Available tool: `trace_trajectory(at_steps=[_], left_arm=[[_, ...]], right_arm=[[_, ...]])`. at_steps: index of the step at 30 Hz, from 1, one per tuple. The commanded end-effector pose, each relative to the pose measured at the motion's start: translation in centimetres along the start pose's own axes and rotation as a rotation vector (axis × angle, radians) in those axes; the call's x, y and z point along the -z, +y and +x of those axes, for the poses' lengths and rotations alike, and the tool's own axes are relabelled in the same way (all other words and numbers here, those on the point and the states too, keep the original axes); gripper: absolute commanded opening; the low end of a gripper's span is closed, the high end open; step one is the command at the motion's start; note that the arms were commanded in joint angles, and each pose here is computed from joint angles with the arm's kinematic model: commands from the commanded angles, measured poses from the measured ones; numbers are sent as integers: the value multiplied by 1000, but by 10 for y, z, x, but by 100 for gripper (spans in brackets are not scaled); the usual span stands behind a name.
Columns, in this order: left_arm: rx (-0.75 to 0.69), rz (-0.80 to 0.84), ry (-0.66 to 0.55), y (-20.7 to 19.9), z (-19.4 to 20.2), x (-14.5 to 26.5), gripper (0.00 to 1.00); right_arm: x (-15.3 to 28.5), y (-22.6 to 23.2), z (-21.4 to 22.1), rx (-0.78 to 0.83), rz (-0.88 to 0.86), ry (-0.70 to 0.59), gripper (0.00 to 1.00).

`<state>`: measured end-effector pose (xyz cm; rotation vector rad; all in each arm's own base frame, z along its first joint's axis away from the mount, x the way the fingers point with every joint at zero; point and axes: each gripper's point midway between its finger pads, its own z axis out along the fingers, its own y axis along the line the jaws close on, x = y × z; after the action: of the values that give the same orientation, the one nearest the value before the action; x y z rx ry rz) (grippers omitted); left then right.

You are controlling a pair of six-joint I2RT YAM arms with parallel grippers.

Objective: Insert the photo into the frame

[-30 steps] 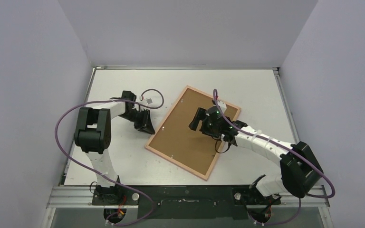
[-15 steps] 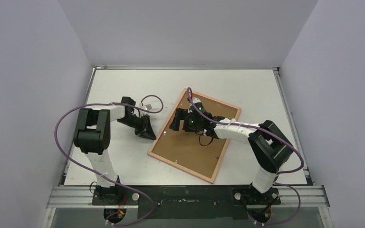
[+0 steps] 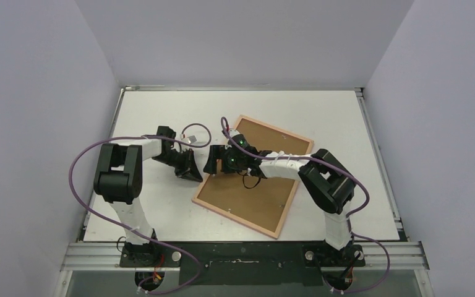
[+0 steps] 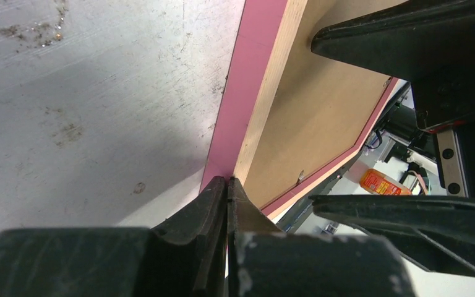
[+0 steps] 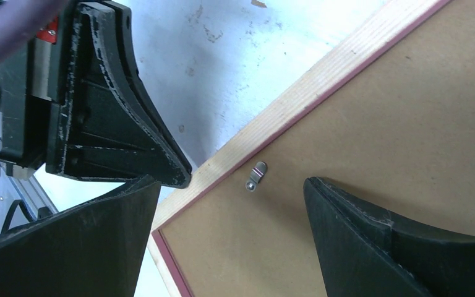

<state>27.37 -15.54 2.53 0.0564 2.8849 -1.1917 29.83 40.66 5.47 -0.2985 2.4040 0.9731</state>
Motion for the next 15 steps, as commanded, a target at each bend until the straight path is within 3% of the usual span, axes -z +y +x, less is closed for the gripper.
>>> trace_trajectory(at_steps=[1, 15], left_arm=[[-48, -86, -53, 19, -13, -1, 0], [-52, -94, -55, 21, -12, -2, 0]], right_arm=[[-6, 26, -15, 31, -70, -39, 90], [-15, 31, -6, -5, -84, -33, 90]])
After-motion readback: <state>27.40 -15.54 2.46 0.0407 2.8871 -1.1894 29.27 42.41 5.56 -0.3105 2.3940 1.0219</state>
